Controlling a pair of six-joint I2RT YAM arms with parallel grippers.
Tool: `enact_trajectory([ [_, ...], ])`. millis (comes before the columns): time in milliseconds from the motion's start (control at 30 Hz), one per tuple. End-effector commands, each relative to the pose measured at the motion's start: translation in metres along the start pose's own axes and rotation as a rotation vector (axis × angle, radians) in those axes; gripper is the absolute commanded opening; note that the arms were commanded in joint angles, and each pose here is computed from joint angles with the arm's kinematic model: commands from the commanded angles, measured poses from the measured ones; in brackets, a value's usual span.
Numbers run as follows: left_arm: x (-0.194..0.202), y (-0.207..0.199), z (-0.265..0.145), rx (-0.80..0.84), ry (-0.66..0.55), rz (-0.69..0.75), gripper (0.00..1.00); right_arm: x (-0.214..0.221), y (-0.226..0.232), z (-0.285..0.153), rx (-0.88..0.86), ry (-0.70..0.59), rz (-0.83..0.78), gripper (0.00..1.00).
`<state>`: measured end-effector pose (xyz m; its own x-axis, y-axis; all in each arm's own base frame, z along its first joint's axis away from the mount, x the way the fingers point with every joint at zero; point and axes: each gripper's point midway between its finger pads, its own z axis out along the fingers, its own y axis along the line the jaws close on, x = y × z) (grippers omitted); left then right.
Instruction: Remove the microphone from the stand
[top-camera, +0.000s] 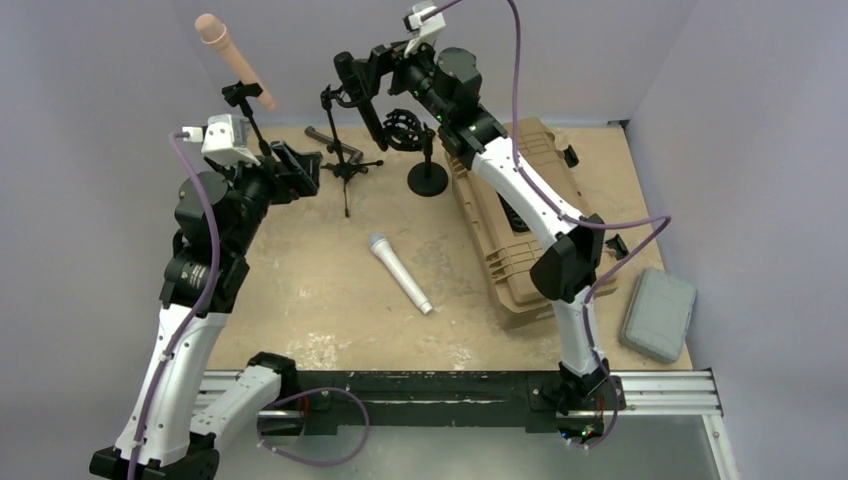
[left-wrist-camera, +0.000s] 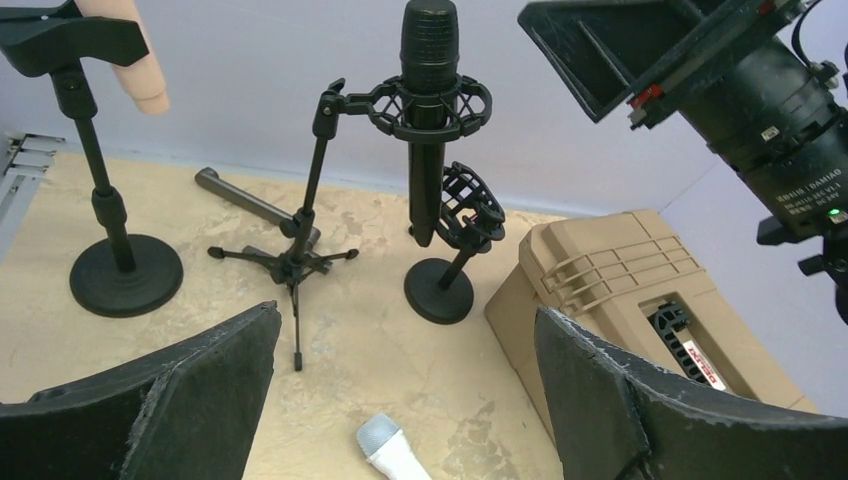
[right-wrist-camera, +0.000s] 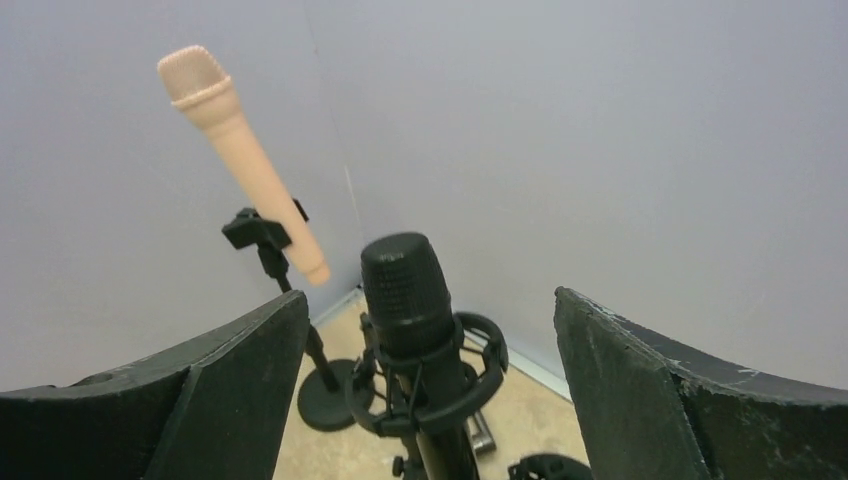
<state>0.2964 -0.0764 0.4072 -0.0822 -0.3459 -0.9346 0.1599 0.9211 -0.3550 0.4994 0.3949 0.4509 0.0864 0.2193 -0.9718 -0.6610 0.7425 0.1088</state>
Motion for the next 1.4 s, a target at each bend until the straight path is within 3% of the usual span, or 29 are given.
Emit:
enact_trajectory([
  [0,-0.012,-0.008,0.0,0.039,-0.037,-0.019,0.95,-0.02,0.006,0.014,-0.03,-0.079,-0.006,0.92],
  [367,-0.001,-0.008,0.021,0.063,0.013,0.0,1.0,-0.036,0.007,0.011,-0.004,-0.104,0.096,0.94],
  [633,-0.017,-0.025,0.072,0.139,0.057,-0.105,1.0,-0.023,0.008,-0.061,0.04,0.066,0.177,0.89],
  [1000,-0.045,-0.035,0.16,0.22,0.08,-0.117,0.97,-0.024,0.005,-0.193,0.091,0.135,0.141,0.89],
  [1367,-0.031,-0.024,0.222,0.206,0.137,-0.114,0.82,-0.028,0.008,-0.238,0.089,0.15,0.119,0.88],
])
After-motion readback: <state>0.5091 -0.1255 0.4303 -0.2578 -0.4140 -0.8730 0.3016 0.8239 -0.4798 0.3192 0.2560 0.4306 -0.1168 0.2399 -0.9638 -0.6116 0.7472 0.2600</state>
